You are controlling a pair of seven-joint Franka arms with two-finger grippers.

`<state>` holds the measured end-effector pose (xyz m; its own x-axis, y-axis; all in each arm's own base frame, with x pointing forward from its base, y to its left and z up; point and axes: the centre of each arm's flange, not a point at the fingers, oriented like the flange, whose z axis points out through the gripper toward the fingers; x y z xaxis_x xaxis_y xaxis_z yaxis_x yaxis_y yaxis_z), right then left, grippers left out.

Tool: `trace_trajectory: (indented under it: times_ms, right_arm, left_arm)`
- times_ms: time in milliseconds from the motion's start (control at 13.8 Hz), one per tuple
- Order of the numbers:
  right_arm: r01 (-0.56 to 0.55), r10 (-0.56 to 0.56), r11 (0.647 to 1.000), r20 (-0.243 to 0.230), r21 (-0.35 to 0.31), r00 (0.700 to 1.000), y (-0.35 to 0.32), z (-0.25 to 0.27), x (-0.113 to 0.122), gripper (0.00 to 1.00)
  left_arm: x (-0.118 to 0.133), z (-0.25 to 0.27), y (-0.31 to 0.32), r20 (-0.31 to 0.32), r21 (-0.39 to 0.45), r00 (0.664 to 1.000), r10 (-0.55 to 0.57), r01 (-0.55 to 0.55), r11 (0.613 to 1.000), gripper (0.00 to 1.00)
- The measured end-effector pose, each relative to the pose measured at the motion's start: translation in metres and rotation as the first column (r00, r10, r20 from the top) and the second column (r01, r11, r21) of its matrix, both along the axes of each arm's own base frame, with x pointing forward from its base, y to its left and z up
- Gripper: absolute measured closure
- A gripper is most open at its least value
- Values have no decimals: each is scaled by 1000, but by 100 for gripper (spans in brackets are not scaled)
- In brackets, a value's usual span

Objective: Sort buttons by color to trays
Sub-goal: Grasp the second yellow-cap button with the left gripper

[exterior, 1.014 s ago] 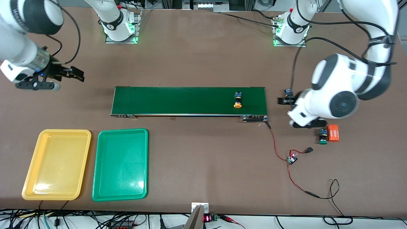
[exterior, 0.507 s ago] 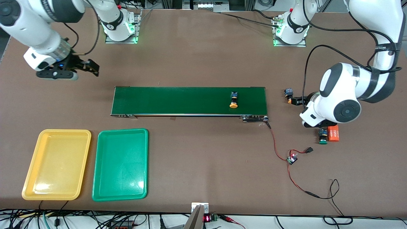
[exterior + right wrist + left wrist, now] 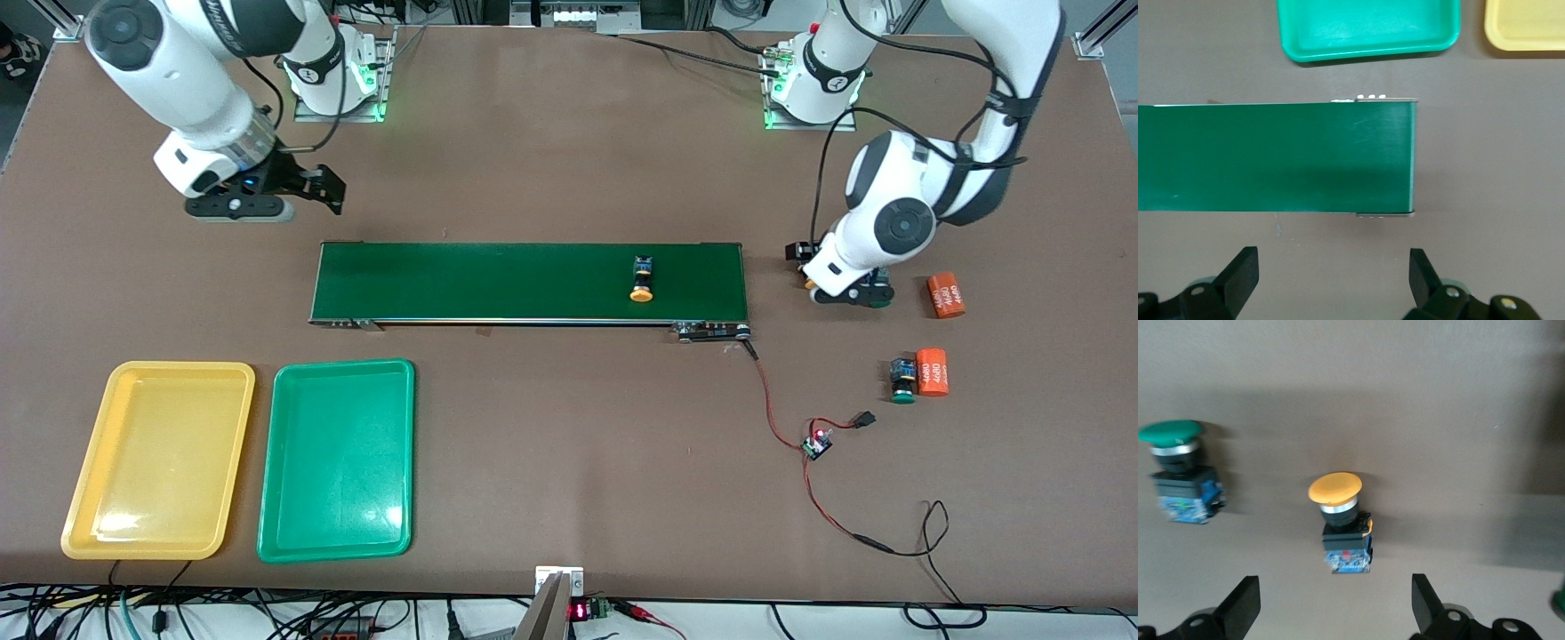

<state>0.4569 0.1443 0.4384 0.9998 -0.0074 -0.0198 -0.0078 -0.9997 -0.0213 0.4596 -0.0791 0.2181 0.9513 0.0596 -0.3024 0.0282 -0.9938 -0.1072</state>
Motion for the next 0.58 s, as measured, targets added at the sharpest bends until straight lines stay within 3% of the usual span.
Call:
trace_trajectory:
  times_ms: [217,580]
  right_arm:
    - [22,-22,1000,0,1,1000,23,-17,2,0]
    - [44,-44,999,-3,-1,999,43,-27,-1,0]
  left_arm:
    - [-22,-27,3,37,-25,999,3,-2,1000,0]
    - [-25,-53,11,76,-62,997,33,-28,998,0]
